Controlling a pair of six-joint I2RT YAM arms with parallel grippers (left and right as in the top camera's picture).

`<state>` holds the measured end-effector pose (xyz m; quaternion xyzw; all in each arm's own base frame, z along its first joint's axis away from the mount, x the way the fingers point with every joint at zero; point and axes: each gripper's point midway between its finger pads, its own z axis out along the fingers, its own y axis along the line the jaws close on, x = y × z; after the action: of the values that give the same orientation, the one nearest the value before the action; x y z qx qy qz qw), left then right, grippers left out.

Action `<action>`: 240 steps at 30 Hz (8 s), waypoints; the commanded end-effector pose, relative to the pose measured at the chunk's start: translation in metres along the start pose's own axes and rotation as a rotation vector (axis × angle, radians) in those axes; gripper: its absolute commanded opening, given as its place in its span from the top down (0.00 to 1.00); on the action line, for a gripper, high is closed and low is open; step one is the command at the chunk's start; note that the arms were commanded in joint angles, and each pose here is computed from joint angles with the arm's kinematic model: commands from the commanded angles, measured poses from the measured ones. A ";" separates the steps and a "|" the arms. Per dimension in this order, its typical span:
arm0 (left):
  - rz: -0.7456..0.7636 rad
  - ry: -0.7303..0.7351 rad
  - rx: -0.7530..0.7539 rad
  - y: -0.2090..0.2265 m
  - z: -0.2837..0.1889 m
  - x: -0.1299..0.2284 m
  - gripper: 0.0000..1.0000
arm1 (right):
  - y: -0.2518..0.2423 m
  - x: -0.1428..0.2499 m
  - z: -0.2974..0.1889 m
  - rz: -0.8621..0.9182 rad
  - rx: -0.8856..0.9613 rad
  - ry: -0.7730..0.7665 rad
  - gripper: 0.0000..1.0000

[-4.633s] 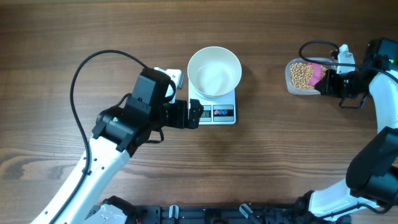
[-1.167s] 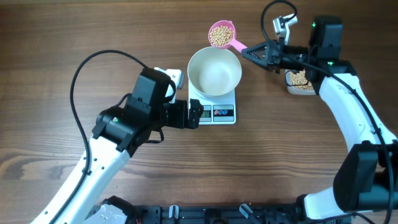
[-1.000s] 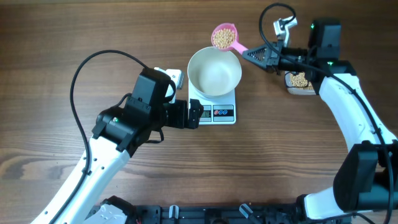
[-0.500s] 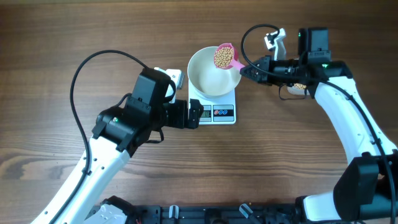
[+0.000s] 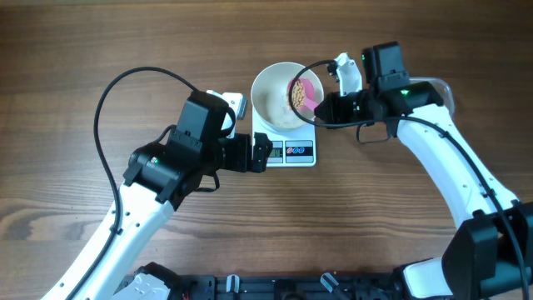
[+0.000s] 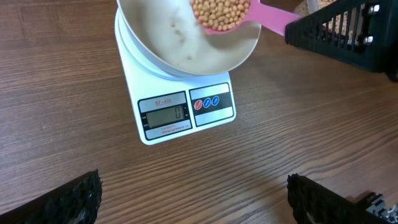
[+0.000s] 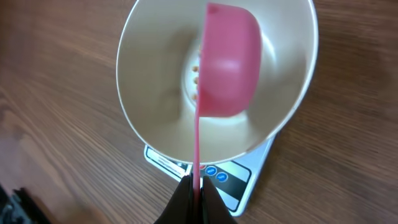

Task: Scoop item into bowl and weigh 150g on scale
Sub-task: 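Tip the scoop to pour soybeans into the bowl, then carry the empty scoop back to the soybean tub, then dip the scoop into the soybeans again and fill it, then lift the filled scoop and move it over the bowl, then tip the scoop to pour the soybeans into the bowl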

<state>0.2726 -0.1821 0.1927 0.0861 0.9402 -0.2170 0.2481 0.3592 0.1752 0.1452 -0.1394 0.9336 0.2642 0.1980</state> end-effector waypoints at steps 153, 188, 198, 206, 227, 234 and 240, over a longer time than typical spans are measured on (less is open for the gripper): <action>0.012 -0.008 0.019 -0.006 -0.002 -0.005 0.00 | -0.221 0.049 -0.119 0.727 -0.239 -0.225 0.96; 0.012 -0.008 0.019 -0.006 -0.002 -0.005 0.00 | -0.057 -0.032 -0.131 0.477 -0.532 -0.232 0.96; 0.012 -0.008 0.019 -0.006 -0.002 -0.005 0.00 | 0.013 -0.066 -0.075 0.280 -0.435 -0.197 0.96; 0.012 -0.008 0.019 -0.006 -0.002 -0.005 0.00 | 0.020 -0.054 -0.034 -0.115 -0.147 -0.186 0.96; 0.012 -0.008 0.019 -0.006 -0.002 -0.005 0.00 | 0.019 -0.043 -0.036 -0.539 0.375 -0.131 0.96; 0.012 -0.008 0.019 -0.006 -0.002 -0.005 0.00 | 0.034 -0.044 -0.065 -0.600 0.370 -0.184 0.96; 0.012 -0.008 0.019 -0.006 -0.002 -0.005 0.00 | 0.027 -0.038 -0.045 -0.671 0.400 -0.109 0.96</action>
<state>0.2720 -0.1831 0.1926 0.0871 0.9399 -0.2197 0.2463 0.3669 0.1723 0.2175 -0.3546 0.8647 0.0244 0.3550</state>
